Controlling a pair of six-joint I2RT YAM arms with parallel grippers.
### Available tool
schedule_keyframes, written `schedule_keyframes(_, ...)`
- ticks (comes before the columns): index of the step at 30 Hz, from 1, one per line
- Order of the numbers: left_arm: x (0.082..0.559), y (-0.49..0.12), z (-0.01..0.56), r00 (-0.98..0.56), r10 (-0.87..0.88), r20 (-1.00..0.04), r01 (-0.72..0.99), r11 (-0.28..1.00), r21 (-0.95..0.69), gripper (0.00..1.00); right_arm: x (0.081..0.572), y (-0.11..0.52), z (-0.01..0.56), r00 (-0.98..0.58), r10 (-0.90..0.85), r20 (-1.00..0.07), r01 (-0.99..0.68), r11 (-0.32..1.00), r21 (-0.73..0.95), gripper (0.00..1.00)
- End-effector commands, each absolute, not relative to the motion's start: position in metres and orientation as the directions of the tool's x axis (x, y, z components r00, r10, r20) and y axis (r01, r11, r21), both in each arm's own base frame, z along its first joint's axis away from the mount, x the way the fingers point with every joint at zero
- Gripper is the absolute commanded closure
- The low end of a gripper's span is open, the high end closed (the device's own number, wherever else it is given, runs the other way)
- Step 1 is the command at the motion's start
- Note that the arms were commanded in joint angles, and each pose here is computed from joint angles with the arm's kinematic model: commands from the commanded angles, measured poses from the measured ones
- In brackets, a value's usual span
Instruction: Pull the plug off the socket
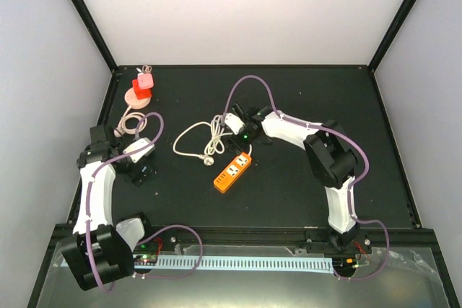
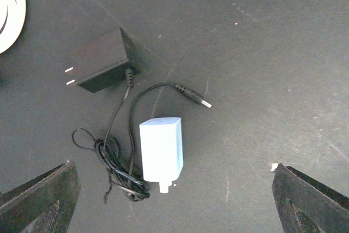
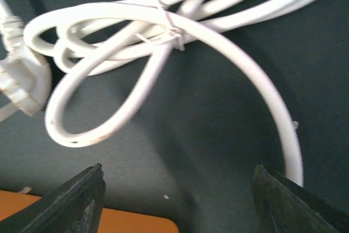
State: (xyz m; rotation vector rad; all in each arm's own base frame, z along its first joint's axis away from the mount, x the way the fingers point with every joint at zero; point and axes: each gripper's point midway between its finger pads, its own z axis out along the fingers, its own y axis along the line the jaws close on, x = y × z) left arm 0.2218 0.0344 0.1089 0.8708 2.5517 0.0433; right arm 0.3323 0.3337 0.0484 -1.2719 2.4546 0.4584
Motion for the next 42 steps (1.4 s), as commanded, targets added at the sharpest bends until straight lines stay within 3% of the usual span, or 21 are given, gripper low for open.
schedule_keyframes(1, 0.221, 0.020, 0.127, -0.648, 0.606, -0.461, 0.614, 0.774, 0.153, 0.01, 0.356, 0.326, 0.048, -0.545, -0.706, -0.453, -0.812, 0.578, 0.075, 0.25)
schedule_keyframes(10, 0.221, 0.012, 0.131, -0.636, 0.594, -0.493, 0.622, 0.773, 0.128, 0.01, 0.369, 0.305, 0.040, -0.537, -0.720, -0.439, -0.800, 0.600, -0.005, 0.30)
schedule_keyframes(22, 0.228, 0.006, 0.149, -0.591, 0.587, -0.553, 0.615, 0.772, 0.163, 0.01, 0.383, 0.291, 0.028, -0.525, -0.748, -0.406, -0.795, 0.601, -0.080, 0.60)
schedule_keyframes(42, 0.236, -0.001, 0.162, -0.579, 0.577, -0.577, 0.619, 0.771, 0.149, 0.01, 0.410, 0.240, 0.020, -0.591, -0.742, -0.318, -0.761, 0.643, -0.084, 0.83)
